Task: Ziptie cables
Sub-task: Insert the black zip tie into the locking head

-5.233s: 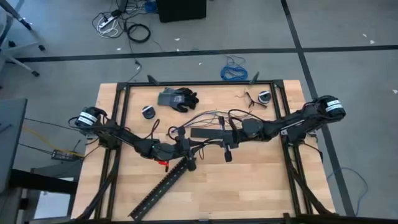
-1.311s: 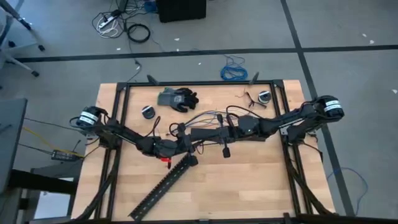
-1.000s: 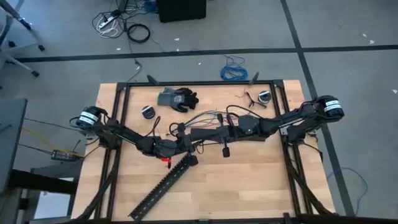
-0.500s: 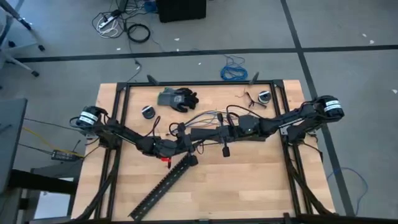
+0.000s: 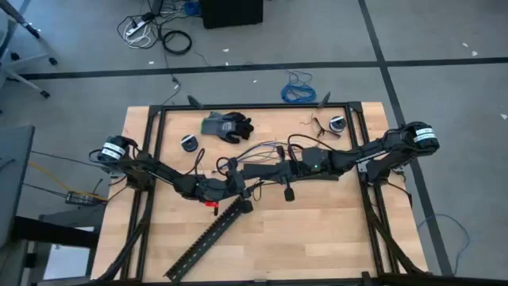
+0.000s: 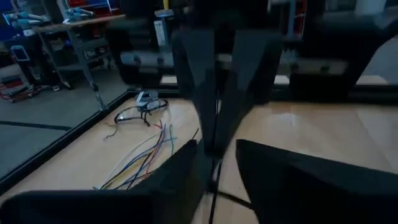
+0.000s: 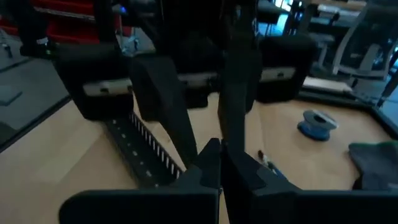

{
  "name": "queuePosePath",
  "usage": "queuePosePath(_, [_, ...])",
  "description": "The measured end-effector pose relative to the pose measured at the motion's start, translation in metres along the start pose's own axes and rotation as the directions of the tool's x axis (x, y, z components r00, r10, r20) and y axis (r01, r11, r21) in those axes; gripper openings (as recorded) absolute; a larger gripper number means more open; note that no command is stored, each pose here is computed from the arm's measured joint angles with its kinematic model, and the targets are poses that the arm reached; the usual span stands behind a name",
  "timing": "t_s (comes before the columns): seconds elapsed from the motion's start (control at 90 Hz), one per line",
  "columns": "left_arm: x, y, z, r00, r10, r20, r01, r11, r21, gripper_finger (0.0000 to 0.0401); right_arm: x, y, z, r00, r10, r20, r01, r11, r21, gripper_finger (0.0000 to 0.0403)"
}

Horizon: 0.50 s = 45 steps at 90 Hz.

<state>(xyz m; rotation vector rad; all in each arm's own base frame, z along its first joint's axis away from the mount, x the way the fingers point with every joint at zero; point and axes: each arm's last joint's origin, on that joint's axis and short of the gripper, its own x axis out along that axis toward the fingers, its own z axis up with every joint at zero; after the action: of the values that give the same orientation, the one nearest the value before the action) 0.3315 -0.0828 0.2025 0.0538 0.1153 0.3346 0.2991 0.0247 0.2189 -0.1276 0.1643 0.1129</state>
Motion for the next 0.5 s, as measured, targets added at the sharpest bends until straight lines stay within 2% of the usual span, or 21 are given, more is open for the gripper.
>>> queuePosePath(0.1, [0.001, -0.001, 0.003, 1.0, 0.001, 0.006, -0.001, 1.0, -0.002, 0.0152, 0.0, 0.0, -0.002, 0.999, -0.023, -0.027, 0.023, 1.0, 0.0, 0.0])
queuePosePath(0.189, [0.0, -0.002, 0.005, 1.0, 0.009, 0.012, -0.01, 0.999, 0.053, 0.0165, 0.0, -0.002, -0.007, 0.993, -0.076, -0.085, 0.076, 0.997, -0.001, 0.0])
queuePosePath(0.389, [-0.012, 0.001, 0.019, 0.994, 0.109, 0.007, -0.11, 0.991, 0.08, 0.0168, -0.002, -0.008, -0.015, 0.974, -0.154, -0.168, 0.157, 0.988, 0.007, 0.0])
queuePosePath(0.5, [-0.022, 0.006, 0.025, 0.989, 0.142, -0.037, -0.138, 0.986, 0.098, 0.0168, -0.005, -0.011, -0.017, 0.957, -0.201, -0.211, 0.205, 0.979, -0.004, 0.0])
